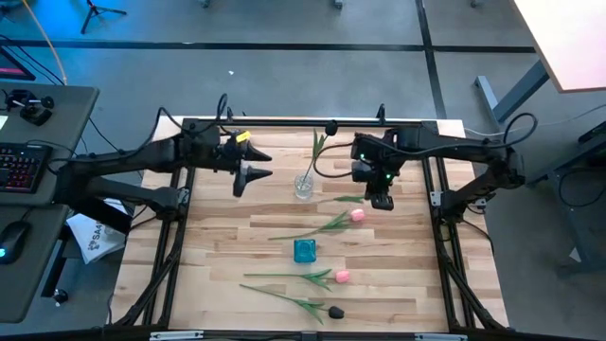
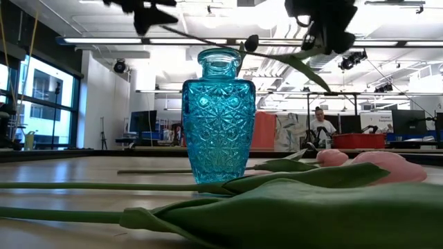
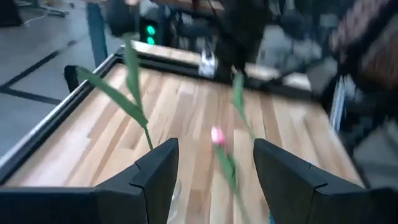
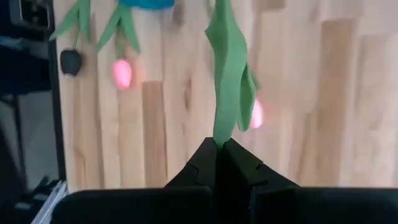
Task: Sort flowers into vase by color
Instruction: Put the top black flower into the transparent vase
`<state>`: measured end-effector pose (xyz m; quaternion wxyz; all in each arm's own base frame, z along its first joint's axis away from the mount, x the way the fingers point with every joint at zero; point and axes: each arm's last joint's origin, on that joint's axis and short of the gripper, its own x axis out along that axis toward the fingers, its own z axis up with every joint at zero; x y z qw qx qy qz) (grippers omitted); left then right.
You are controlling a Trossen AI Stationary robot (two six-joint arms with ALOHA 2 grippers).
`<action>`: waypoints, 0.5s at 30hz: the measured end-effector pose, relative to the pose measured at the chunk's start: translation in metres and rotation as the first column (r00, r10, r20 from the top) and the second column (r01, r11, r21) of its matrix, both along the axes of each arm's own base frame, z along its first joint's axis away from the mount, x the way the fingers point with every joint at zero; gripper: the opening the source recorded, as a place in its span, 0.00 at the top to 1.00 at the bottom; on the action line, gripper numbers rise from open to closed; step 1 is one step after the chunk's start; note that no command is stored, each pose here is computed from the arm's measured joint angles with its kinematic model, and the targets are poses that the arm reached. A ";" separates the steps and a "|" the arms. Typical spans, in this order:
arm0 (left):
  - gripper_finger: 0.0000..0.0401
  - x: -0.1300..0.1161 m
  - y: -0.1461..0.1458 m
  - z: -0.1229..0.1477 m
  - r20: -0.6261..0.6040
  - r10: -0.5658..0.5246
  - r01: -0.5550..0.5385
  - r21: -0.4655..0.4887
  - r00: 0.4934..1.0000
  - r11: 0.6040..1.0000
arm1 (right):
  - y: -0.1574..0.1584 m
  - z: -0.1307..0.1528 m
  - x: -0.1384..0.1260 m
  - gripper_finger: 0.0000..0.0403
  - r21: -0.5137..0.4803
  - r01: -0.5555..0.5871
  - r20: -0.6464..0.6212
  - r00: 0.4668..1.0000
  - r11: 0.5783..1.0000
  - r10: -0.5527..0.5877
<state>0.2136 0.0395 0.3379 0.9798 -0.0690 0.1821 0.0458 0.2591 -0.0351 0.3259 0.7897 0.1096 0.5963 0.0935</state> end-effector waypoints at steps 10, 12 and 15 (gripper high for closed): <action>0.51 0.038 -0.025 0.029 -0.194 -0.116 0.138 0.100 0.974 0.985 | 0.014 0.014 0.029 0.99 -0.086 -0.013 -0.005 1.000 0.996 0.013; 0.51 0.051 -0.027 0.024 -0.229 -0.126 0.153 0.103 0.965 0.983 | 0.018 0.012 0.038 0.99 -0.123 -0.044 -0.022 0.999 0.991 0.041; 0.51 0.066 -0.027 0.017 -0.276 -0.133 0.166 0.099 0.952 0.981 | 0.022 0.009 0.049 0.99 -0.175 -0.065 -0.029 0.998 0.983 0.061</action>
